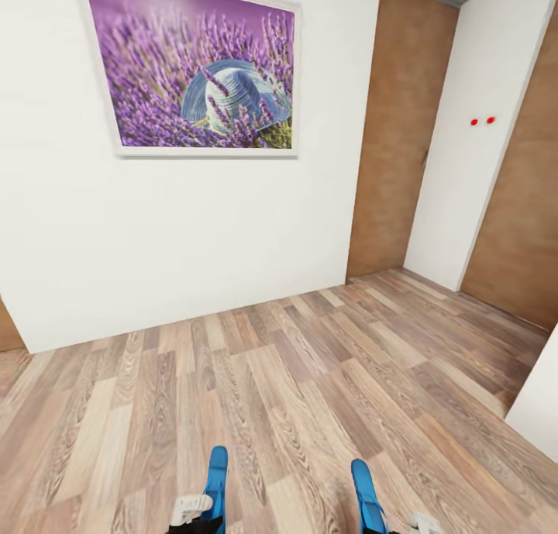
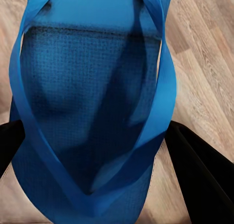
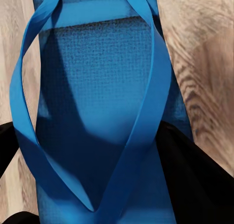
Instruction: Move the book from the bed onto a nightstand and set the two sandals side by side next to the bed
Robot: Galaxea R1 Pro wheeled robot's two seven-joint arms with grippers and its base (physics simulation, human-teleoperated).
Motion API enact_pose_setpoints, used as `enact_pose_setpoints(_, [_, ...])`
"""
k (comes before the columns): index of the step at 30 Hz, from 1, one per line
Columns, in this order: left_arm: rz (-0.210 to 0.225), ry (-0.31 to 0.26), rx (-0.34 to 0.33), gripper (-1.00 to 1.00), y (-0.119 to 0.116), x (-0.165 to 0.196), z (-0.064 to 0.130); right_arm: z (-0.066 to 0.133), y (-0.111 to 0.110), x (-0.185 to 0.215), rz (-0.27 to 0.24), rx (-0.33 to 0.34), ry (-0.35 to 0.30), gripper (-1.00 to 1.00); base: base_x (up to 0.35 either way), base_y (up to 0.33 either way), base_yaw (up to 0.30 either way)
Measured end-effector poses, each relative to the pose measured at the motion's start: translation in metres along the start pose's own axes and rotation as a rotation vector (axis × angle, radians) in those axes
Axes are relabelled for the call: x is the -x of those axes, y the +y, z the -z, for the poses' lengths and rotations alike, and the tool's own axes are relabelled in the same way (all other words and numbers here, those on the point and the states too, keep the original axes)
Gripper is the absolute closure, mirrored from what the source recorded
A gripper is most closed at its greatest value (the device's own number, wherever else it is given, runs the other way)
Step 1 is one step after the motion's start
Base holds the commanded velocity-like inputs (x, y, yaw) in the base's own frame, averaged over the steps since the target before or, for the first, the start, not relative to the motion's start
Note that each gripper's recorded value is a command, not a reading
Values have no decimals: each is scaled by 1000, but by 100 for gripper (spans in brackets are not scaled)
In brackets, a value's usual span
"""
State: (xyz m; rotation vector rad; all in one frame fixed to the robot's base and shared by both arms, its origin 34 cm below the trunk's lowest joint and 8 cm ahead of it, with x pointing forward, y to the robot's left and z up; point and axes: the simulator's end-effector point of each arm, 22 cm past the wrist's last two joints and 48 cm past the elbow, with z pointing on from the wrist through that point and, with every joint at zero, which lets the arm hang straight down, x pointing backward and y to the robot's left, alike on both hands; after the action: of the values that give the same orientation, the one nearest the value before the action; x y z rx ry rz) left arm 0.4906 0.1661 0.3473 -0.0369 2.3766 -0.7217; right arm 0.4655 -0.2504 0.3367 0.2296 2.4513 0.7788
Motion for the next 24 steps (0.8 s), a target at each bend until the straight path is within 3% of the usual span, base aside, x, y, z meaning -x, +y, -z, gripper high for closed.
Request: enact_pose_setpoints(24, [0,0,0,100,0,0,0,0,0,0,0,0,0,100,0,0,293])
